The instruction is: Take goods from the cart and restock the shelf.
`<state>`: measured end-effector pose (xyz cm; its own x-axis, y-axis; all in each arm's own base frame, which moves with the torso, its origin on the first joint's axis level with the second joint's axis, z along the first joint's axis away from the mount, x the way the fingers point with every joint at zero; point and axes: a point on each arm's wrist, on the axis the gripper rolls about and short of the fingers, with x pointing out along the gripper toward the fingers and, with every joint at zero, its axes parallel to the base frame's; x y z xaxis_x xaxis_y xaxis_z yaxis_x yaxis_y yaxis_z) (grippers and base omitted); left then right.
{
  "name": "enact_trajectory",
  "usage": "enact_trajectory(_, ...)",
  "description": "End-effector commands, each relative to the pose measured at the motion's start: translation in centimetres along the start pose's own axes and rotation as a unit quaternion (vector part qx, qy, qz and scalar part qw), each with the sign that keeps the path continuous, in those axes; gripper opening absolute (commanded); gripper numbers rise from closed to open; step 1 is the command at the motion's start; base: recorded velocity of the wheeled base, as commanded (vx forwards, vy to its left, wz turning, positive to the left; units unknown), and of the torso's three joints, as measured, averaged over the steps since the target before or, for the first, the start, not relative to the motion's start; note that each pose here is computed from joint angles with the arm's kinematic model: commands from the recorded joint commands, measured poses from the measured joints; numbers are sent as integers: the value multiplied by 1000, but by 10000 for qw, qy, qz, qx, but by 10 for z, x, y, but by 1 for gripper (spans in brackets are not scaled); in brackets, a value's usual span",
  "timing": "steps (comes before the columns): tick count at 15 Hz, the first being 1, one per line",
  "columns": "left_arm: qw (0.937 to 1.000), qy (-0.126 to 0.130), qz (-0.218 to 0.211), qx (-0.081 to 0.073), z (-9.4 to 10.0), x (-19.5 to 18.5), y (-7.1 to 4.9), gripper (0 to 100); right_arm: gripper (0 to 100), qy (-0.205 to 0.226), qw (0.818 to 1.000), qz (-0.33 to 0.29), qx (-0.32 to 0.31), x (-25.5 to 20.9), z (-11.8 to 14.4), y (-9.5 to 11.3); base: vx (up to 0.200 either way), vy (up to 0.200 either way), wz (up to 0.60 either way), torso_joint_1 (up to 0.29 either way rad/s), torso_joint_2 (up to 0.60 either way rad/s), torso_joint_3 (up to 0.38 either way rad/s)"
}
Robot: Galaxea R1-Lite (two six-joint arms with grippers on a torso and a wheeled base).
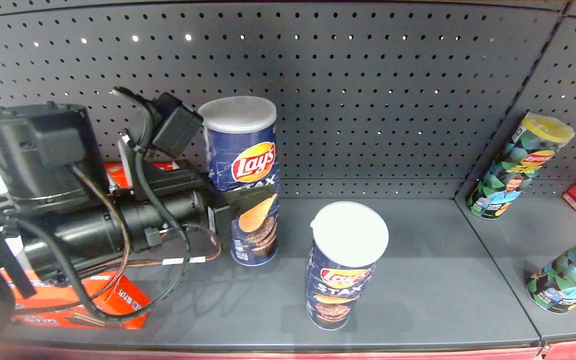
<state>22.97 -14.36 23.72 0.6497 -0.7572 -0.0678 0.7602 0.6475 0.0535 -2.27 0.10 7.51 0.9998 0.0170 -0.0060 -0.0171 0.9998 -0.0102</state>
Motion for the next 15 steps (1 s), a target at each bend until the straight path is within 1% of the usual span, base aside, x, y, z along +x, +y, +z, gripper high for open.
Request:
enact_trajectory(1,9993,193,-299,-64,-8,30,11,0,100,16,10000,-1,-1,0,0,0,0,0,0,0,0,0)
enact_trajectory(2,9989,222,-402,-51,-12,37,16,0,100,16,10000,-1,-1,0,0,0,0,0,0,0,0,0)
enact_trajectory(3,9988,173,-461,-15,-16,45,28,0,100,16,10000,-1,-1,0,0,0,0,0,0,0,0,0)
enact_trajectory(4,9978,108,-648,0,-24,57,37,0,100,16,10000,-1,-1,0,0,0,0,0,0,0,0,0)
enact_trajectory(5,9968,37,-795,13,-29,64,42,0,100,16,10000,-1,-1,0,0,0,0,0,0,0,0,0)
enact_trajectory(6,9960,18,-893,10,-35,69,48,0,100,16,10000,-1,-1,0,0,0,0,0,0,0,0,0)
enact_trajectory(7,9950,-52,-994,43,-36,75,50,0,100,16,10000,-1,-1,0,0,0,0,0,0,0,0,0)
enact_trajectory(9,9925,-274,-1181,156,-35,91,57,0,100,16,10000,-1,-1,0,0,0,0,0,0,0,0,0)
enact_trajectory(12,9914,-346,-1243,205,-34,105,63,0,100,16,10000,-1,-1,0,0,0,0,0,0,0,0,0)
enact_trajectory(15,9893,-300,-1415,171,-42,112,65,0,100,16,10000,-1,-1,0,0,0,0,0,0,0,0,0)
